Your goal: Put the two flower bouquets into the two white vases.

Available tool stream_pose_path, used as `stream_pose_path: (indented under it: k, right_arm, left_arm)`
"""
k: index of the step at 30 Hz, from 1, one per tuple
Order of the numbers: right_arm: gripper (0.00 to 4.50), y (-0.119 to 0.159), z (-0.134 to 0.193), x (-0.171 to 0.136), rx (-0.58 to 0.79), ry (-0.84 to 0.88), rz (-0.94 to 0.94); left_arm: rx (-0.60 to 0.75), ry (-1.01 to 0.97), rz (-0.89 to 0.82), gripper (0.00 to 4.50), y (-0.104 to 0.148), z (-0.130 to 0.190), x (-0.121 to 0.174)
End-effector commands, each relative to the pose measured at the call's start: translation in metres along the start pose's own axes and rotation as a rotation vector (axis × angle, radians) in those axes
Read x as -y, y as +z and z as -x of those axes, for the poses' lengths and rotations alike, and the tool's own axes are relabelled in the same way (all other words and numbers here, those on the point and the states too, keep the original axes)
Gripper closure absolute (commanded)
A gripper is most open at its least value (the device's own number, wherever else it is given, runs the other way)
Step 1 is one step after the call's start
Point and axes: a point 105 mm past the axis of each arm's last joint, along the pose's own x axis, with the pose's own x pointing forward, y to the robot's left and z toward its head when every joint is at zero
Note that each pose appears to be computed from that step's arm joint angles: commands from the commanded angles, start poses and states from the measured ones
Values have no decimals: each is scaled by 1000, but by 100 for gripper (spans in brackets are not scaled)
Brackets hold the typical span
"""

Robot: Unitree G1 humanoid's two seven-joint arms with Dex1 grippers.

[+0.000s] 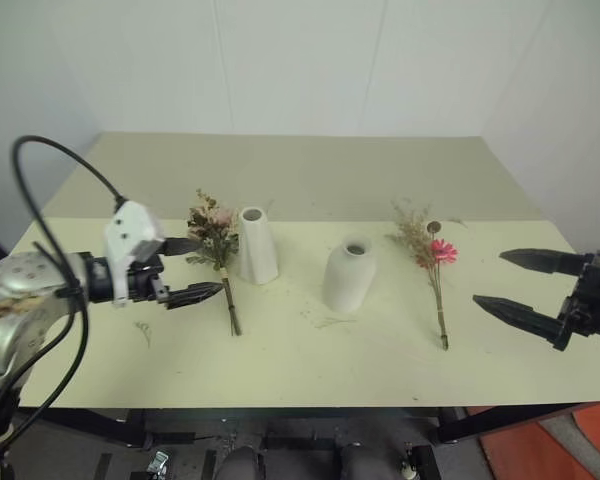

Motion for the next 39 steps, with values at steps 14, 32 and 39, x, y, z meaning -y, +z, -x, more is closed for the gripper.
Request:
stream_pose_path:
  k: [14, 32, 39]
  right_arm:
    - [6, 26, -12, 2, 76, 48, 128]
    - [0, 26, -8, -9, 71, 103, 116]
    - [0, 23, -7, -7, 69, 149, 79]
  left_arm:
    - [-514, 315, 274, 0, -40, -65, -25]
    - [-575, 677, 407, 441, -75, -32, -75]
    - [-192, 890, 376, 441, -35, -6, -112]
